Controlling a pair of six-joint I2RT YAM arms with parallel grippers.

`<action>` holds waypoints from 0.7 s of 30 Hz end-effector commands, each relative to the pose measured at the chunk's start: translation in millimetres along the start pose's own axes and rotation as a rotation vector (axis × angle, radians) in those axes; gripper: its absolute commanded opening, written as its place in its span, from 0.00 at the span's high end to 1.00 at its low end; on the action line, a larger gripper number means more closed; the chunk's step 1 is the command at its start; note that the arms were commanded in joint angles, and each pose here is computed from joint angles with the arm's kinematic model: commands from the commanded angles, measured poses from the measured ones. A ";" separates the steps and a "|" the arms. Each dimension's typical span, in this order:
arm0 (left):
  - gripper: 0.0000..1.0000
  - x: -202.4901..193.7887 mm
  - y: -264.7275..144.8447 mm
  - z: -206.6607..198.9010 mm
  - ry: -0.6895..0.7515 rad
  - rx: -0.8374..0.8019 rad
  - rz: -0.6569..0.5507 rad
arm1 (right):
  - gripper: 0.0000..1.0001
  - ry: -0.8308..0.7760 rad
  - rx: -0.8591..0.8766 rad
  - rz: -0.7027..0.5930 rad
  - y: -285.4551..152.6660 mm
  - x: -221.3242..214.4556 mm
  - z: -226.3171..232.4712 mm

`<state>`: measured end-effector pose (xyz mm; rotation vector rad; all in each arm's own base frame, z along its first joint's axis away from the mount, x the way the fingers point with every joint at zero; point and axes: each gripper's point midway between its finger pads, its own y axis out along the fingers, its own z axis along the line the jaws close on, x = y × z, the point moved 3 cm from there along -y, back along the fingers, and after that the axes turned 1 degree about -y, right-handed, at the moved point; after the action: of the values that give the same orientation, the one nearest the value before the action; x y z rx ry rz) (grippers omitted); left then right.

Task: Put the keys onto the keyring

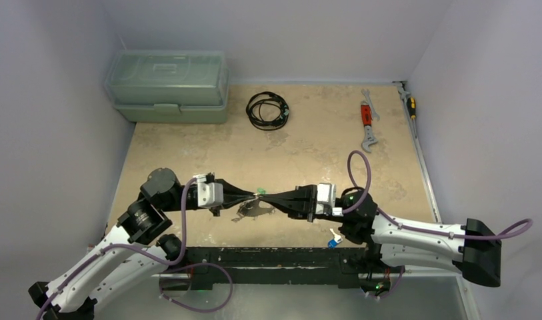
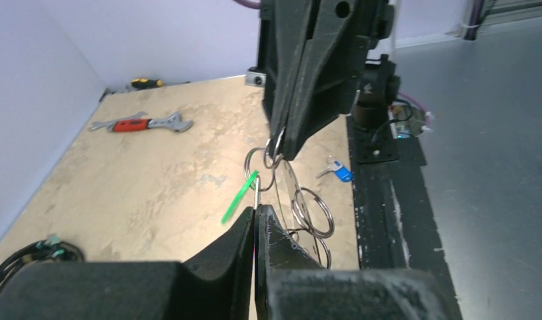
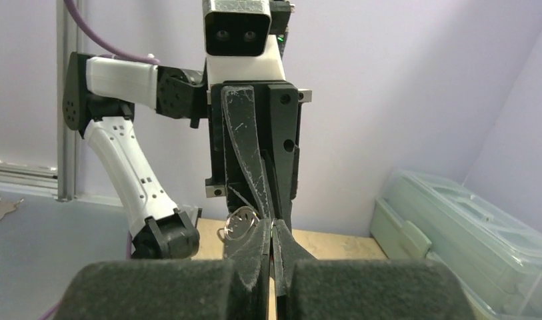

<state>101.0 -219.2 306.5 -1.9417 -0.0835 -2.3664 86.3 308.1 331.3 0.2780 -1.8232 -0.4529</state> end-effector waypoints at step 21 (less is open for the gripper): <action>1.00 7.8 -9.2 15.6 0.068 0.108 0.026 | 1.00 0.021 -0.113 -0.070 -20.8 8.6 -7.1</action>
<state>112.2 -210.0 301.9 -1.8615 -0.1460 -2.2969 94.2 295.2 299.1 0.1821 -1.7412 -0.4966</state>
